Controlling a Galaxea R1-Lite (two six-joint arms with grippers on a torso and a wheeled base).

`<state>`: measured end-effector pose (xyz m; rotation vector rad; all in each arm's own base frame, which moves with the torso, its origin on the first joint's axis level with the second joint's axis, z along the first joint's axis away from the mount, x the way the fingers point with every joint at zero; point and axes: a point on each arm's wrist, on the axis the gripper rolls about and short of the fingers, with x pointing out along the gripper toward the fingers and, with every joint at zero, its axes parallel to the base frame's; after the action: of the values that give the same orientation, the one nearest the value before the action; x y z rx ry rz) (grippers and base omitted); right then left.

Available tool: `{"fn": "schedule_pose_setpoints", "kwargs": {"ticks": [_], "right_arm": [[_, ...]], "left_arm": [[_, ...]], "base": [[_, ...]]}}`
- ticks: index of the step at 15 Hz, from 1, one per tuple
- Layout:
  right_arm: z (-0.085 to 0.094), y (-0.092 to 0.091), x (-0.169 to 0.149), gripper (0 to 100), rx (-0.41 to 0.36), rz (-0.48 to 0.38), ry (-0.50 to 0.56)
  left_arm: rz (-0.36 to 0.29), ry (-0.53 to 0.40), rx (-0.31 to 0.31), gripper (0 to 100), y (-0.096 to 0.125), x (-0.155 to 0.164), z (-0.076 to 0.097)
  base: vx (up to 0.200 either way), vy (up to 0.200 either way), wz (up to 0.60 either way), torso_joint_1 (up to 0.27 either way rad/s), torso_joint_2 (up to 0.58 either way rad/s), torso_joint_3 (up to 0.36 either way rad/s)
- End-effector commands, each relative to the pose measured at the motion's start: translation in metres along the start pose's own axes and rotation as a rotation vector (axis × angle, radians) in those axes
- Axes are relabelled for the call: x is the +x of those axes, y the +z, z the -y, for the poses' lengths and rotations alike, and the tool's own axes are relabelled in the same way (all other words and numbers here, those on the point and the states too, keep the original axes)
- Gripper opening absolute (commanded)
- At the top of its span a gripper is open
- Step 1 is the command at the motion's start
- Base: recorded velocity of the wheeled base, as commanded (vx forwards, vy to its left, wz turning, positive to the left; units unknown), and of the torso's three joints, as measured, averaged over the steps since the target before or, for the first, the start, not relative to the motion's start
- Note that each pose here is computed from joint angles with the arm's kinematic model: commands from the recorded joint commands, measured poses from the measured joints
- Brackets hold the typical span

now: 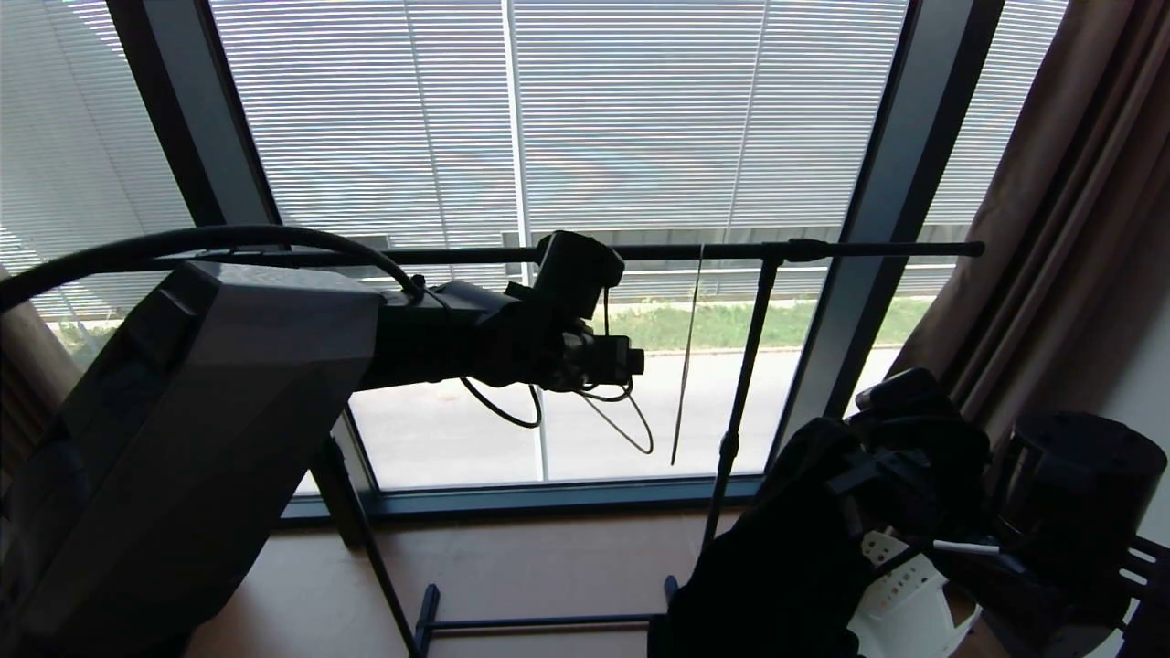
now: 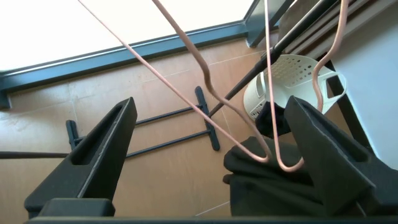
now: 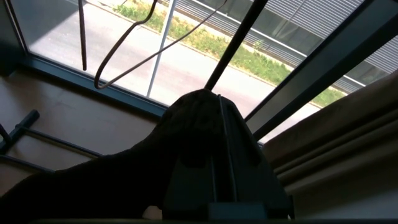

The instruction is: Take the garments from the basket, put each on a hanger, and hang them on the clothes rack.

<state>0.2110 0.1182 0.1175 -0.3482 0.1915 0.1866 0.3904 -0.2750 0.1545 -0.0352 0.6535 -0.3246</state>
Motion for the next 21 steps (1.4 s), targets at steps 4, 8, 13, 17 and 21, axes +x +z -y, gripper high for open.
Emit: {"fn": "schedule_pose_setpoints", "kwargs": {"ticks": [4, 8, 13, 17, 21], "right_arm": [[-0.001, 0.000, 0.000, 0, -0.001, 0.000, 0.002], [0.000, 0.000, 0.000, 0, 0.000, 0.002, 0.002], [-0.001, 0.001, 0.000, 0, 0.000, 0.004, 0.003], [-0.002, 0.002, -0.002, 0, -0.001, 0.010, 0.009], [-0.001, 0.004, -0.004, 0, 0.004, 0.021, 0.008]], "left_arm": [[-0.021, 0.004, -0.002, 100, -0.009, 0.021, 0.003], [-0.035, 0.028, -0.021, 100, -0.016, 0.027, 0.002], [-0.058, 0.094, -0.036, 100, -0.021, 0.029, -0.006], [-0.069, 0.156, -0.079, 100, -0.022, 0.024, -0.016], [-0.044, 0.149, -0.082, 100, -0.014, 0.017, -0.014]], "base": [[0.000, 0.000, 0.00, 0.000, 0.00, 0.000], [0.000, 0.000, 0.00, 0.000, 0.00, 0.000], [0.000, 0.000, 0.00, 0.000, 0.00, 0.000], [0.000, 0.000, 0.00, 0.000, 0.00, 0.000], [0.000, 0.000, 0.00, 0.000, 0.00, 0.000]]}}
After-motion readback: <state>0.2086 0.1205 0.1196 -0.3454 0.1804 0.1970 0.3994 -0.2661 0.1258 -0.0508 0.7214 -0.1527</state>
